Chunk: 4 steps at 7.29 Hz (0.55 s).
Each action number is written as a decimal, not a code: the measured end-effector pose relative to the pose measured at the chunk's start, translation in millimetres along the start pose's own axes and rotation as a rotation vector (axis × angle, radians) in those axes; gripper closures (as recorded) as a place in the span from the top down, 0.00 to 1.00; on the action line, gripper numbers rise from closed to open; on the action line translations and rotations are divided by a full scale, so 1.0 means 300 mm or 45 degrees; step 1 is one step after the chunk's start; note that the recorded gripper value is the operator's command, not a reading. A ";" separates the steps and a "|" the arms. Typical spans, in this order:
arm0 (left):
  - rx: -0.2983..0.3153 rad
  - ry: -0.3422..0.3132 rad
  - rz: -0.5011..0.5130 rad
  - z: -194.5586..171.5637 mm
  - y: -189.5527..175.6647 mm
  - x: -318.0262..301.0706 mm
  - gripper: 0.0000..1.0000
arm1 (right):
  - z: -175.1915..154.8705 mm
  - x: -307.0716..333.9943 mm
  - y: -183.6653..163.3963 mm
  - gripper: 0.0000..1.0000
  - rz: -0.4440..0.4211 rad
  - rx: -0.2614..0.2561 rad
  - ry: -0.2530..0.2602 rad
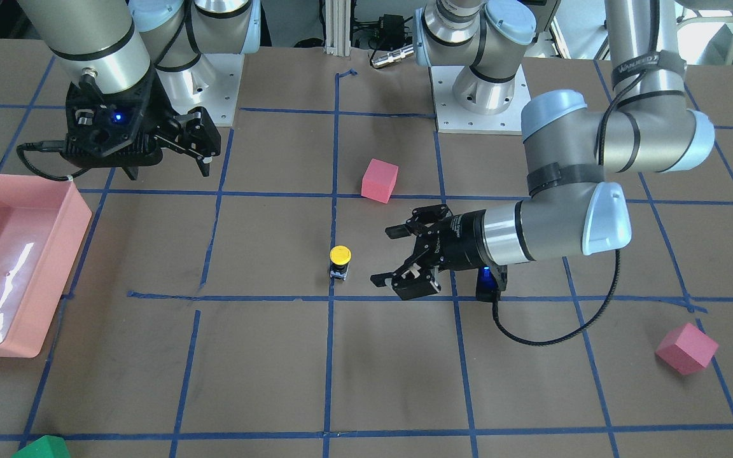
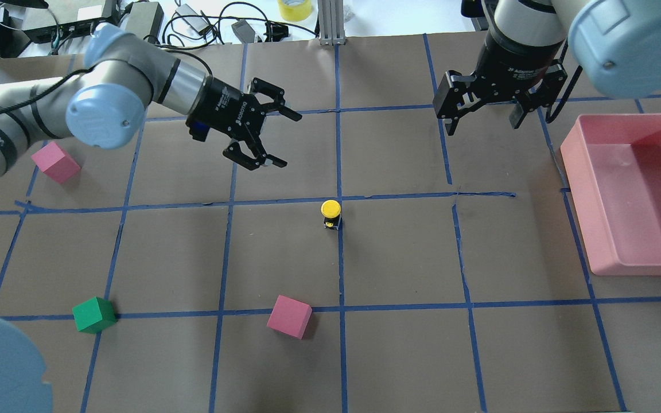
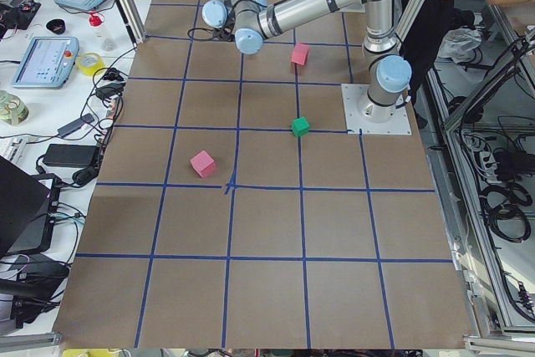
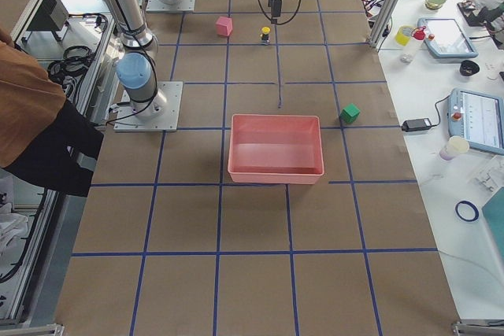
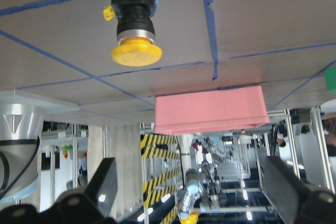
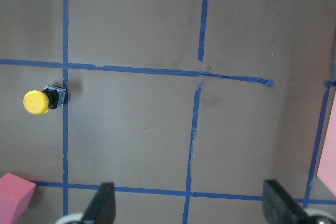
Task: Align button upright
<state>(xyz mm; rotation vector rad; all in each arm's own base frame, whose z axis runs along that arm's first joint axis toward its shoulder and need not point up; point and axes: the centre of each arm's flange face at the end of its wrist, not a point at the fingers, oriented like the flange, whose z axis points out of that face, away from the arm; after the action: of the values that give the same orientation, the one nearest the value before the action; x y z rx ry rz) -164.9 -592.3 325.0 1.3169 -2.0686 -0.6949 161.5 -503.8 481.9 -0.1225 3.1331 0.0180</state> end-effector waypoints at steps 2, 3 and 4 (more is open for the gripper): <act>0.437 -0.233 0.463 -0.144 0.024 -0.033 1.00 | 0.000 0.000 0.000 1.00 0.000 -0.001 0.000; 0.629 -0.436 0.670 -0.215 0.016 -0.067 1.00 | 0.000 0.000 0.000 1.00 0.000 -0.001 0.001; 0.759 -0.602 0.843 -0.294 0.034 -0.094 1.00 | 0.000 0.001 0.000 1.00 -0.001 0.001 0.002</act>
<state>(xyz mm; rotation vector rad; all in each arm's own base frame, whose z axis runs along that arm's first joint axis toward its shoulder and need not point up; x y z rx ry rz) -98.9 -572.8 387.8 0.6529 -3.0280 -0.0802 161.3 -503.9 482.0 -0.1240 3.1343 0.0167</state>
